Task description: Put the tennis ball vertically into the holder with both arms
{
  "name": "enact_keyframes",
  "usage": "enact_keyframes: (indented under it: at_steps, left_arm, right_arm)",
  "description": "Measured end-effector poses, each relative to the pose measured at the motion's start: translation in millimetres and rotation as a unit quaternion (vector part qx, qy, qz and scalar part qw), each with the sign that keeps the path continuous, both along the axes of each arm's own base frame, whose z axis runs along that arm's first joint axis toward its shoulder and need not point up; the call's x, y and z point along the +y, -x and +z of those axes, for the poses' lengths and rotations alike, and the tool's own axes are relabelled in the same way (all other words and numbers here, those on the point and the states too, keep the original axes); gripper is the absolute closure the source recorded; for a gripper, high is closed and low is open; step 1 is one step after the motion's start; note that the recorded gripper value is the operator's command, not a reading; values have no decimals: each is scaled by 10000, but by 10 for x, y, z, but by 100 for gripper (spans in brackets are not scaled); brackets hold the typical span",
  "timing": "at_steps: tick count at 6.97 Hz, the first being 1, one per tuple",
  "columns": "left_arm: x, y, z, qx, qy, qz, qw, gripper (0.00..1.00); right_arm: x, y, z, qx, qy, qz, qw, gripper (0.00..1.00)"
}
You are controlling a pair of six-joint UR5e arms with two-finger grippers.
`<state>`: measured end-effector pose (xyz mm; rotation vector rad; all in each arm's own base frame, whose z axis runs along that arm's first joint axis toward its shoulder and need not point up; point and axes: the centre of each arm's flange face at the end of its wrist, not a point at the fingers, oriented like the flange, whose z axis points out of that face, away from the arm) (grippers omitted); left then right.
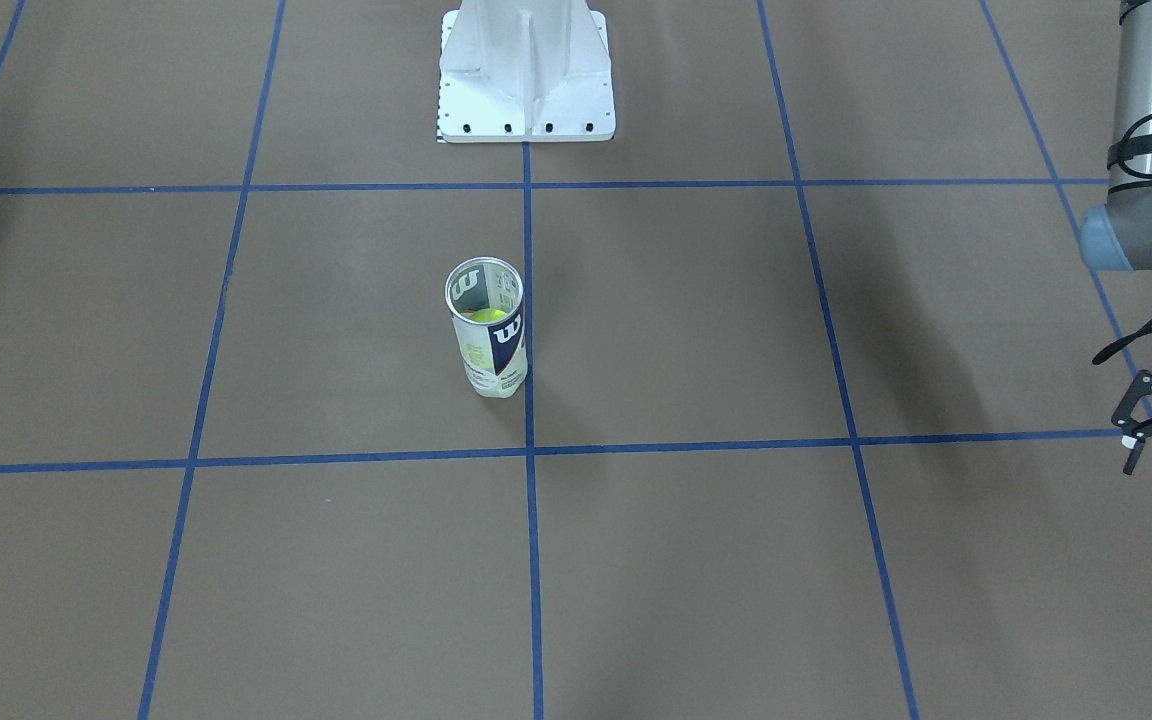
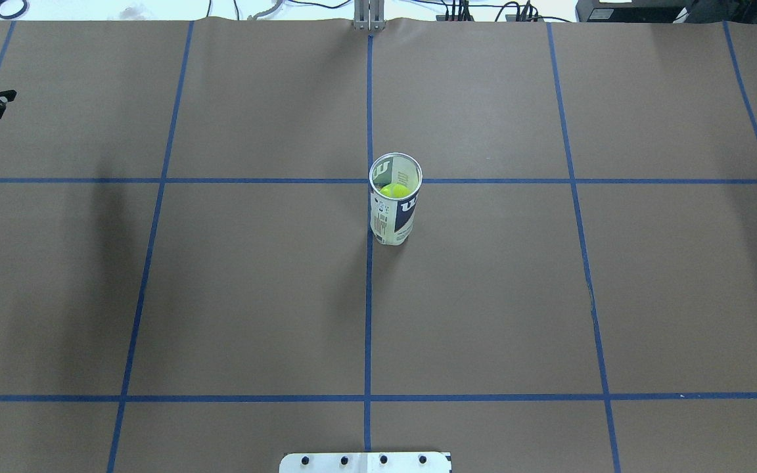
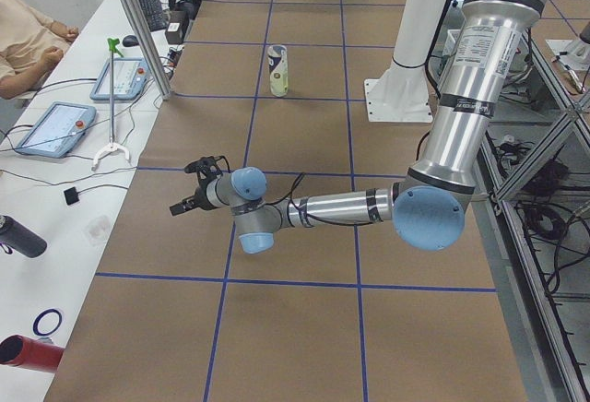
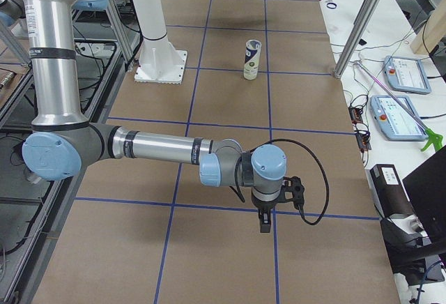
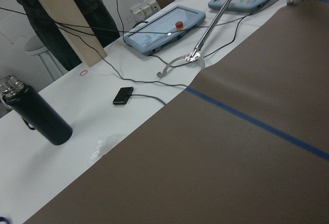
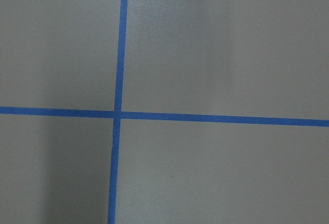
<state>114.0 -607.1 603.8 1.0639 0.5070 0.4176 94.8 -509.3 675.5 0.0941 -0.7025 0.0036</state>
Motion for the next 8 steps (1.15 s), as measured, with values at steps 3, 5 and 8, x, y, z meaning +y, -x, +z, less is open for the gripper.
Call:
enact_keyframes:
  at_steps: [3, 5, 8]
  left_arm:
    - [-306, 841, 51, -303, 1842, -176, 9823, 0]
    - [-587, 1321, -307, -282, 3188, -446, 9463, 0]
    - [-152, 1647, 25, 27, 4018, -392, 9149, 0]
  right_arm:
    - [5, -32, -11, 0, -6, 38, 10000, 0]
    - [-2, -42, -29, -2, -6, 68, 10000, 0]
    - [5, -43, -25, 0, -15, 58, 10000, 0]
